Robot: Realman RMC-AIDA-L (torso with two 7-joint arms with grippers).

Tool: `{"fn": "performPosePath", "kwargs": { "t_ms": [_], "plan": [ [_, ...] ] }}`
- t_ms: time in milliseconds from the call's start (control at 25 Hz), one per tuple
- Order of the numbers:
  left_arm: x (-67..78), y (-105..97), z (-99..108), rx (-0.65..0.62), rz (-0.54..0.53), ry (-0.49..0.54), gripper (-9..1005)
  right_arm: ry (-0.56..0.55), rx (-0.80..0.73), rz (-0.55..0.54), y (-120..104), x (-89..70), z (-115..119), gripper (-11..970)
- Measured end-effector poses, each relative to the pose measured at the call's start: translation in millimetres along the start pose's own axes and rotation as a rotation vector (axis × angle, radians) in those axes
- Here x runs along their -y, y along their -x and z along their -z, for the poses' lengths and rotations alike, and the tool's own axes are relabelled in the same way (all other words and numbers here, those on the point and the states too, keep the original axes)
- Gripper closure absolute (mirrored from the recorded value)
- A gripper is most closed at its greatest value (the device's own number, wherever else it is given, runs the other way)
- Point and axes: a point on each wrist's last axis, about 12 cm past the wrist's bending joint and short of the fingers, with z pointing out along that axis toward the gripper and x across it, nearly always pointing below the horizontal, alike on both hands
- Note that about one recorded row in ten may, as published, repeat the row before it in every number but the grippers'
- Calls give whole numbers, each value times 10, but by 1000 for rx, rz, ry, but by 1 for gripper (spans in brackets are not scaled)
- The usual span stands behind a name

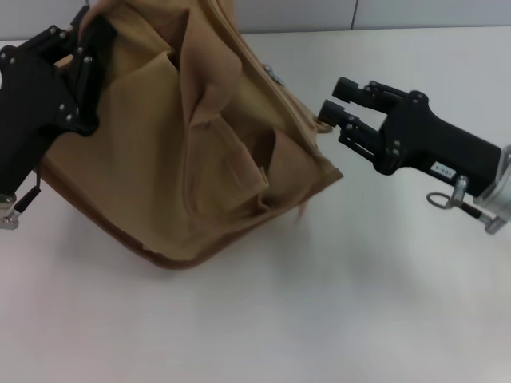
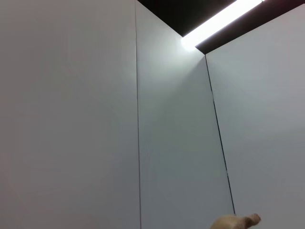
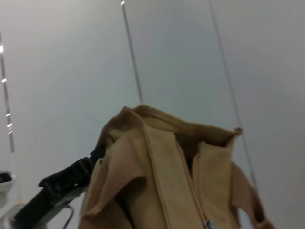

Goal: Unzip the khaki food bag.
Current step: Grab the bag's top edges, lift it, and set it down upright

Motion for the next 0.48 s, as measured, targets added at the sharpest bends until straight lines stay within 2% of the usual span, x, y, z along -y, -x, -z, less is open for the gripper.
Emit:
{"fn": "performPosePath", "kwargs": {
  "t_ms": [160, 480],
  "plan": [
    [10, 5, -2, 5, 2, -9, 937, 61, -86, -25, 152, 143, -140, 544],
    [15, 10, -1, 10, 2, -12, 936, 160, -243, 42, 216, 191, -322, 568]
  ]
}}
